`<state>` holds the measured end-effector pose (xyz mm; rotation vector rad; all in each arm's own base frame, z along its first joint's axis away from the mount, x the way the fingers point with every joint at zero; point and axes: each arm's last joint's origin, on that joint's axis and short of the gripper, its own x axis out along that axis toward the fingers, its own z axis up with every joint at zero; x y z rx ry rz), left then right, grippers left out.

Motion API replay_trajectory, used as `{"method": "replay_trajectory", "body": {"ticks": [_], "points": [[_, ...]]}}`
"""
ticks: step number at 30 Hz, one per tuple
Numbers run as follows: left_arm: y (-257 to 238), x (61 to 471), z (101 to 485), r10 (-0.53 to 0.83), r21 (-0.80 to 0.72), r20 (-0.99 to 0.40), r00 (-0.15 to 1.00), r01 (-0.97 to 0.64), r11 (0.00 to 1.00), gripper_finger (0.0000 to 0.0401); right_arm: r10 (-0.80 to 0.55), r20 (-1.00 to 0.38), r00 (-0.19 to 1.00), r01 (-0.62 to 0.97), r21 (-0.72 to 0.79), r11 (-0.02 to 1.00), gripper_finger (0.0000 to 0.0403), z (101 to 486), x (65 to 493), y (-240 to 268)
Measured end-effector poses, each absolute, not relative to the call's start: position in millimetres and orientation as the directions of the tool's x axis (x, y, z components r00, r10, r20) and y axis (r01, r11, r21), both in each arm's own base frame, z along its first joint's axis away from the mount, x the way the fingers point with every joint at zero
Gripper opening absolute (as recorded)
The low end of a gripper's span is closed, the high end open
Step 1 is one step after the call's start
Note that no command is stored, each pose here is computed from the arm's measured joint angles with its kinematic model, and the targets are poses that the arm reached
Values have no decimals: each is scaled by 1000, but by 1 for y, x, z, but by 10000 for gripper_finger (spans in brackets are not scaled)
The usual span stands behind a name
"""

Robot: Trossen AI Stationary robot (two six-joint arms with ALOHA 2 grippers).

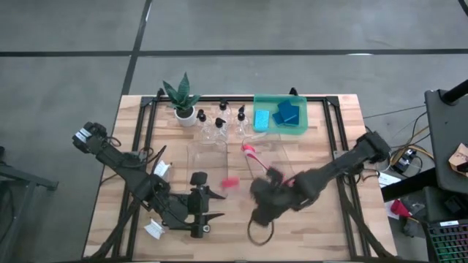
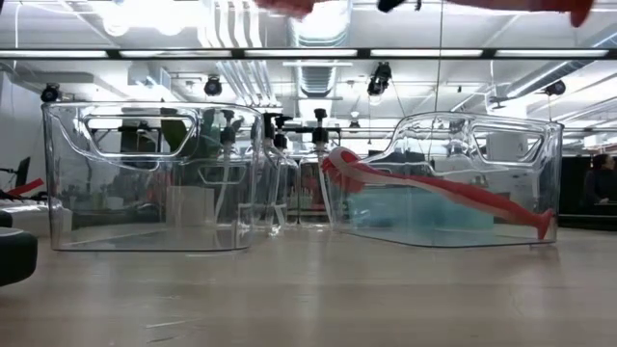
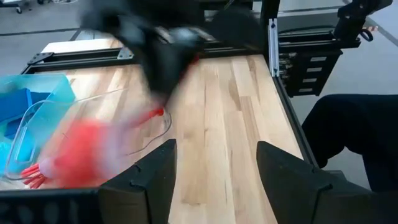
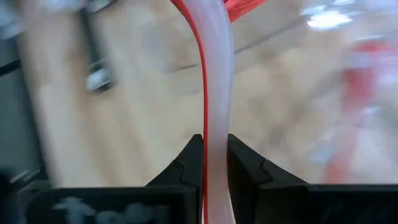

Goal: Pick & Place Kitchen Sink Supplies
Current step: Put the red dish brush into the right transparent bin

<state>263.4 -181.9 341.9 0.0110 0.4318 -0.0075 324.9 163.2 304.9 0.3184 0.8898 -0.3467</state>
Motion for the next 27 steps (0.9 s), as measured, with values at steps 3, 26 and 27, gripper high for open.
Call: {"method": "replay_trajectory", "body": {"ticks": [3,26,27], "points": [[-183,263,342,-8,9,-416,909,13,1000,214,-303,-772,558,558,79,826,37,320,311,140],[-183,263,342,-13,11,-423,906,20,1000,213,-539,-803,255,845,-86,528,38,248,302,50],[-183,263,342,-13,11,-423,906,20,1000,214,-547,-794,264,846,-83,527,38,245,303,49]]}}
